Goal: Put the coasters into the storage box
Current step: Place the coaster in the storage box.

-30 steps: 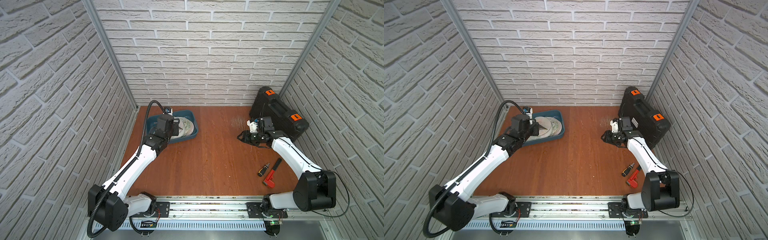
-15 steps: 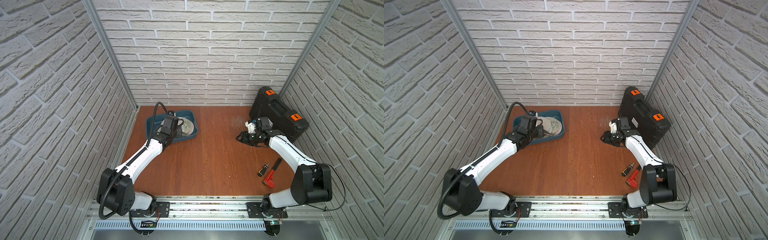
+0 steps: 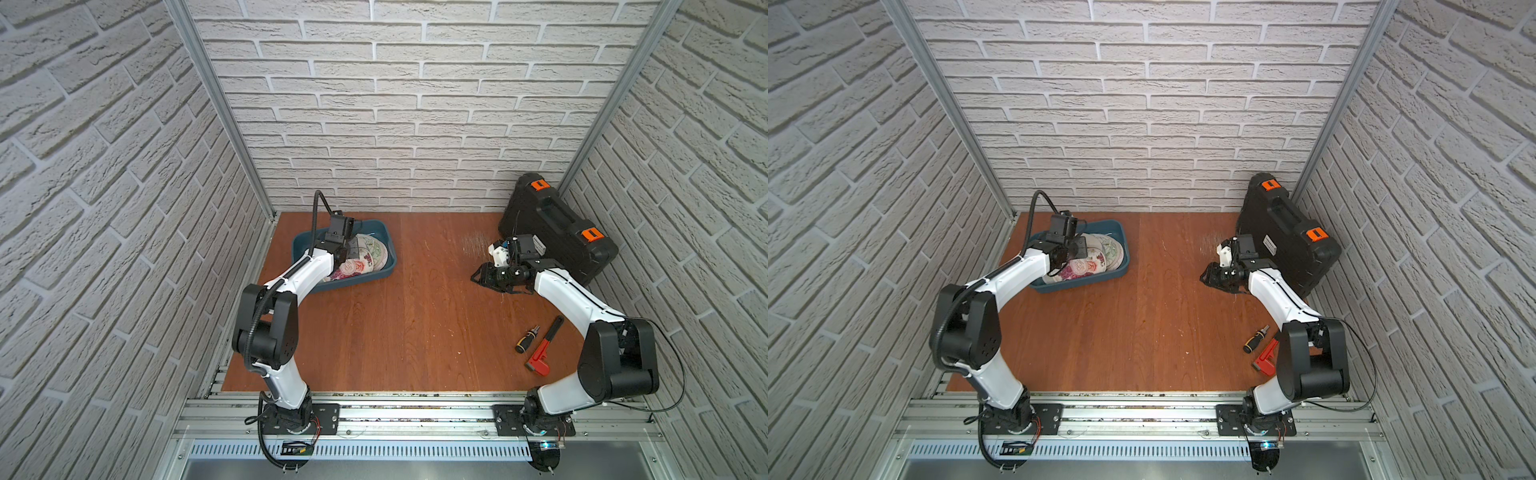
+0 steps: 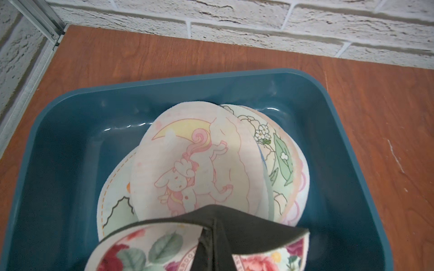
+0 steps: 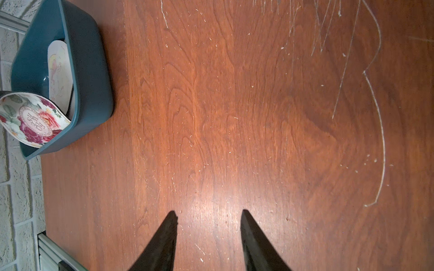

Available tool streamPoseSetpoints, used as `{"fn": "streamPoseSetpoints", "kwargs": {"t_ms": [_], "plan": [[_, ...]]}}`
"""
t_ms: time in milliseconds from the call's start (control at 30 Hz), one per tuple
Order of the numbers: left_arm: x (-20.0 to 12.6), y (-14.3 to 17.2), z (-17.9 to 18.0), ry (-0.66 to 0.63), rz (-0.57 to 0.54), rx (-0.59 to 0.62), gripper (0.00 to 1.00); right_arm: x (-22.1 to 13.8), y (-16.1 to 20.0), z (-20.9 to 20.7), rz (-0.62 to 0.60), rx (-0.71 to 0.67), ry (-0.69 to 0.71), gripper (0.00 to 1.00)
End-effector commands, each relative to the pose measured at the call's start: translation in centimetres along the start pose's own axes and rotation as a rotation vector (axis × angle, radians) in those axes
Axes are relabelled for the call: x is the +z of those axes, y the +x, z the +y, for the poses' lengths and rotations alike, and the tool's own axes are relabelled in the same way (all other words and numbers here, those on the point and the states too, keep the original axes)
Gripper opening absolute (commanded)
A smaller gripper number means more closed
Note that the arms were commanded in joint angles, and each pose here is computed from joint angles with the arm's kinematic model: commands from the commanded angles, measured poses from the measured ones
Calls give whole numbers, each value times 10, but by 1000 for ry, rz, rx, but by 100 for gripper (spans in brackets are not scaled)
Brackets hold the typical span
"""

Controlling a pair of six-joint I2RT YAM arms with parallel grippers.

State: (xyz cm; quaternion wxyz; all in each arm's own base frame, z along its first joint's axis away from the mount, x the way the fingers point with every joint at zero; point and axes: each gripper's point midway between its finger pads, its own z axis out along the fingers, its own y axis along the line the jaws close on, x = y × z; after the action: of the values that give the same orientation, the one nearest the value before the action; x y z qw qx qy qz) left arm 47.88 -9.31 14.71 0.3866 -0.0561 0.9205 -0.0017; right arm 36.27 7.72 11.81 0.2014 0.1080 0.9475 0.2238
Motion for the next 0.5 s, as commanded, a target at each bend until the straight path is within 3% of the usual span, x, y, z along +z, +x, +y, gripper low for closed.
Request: {"fn": "streamPoseSetpoints", "kwargs": {"t_ms": [0,300,400,467], "plan": [[15,-22,0,6,-37,-13,0,1,-4,3,-16,-7,-16,45],[57,-31,5,-22,31,-16,2,1,-2,1,-16,-11,-2,45],[65,-27,3,-20,55,-18,23,1,-1,1,-13,-15,1,45],[66,-26,2,-14,54,-24,43,0,0,-1,-13,-16,7,45]]}}
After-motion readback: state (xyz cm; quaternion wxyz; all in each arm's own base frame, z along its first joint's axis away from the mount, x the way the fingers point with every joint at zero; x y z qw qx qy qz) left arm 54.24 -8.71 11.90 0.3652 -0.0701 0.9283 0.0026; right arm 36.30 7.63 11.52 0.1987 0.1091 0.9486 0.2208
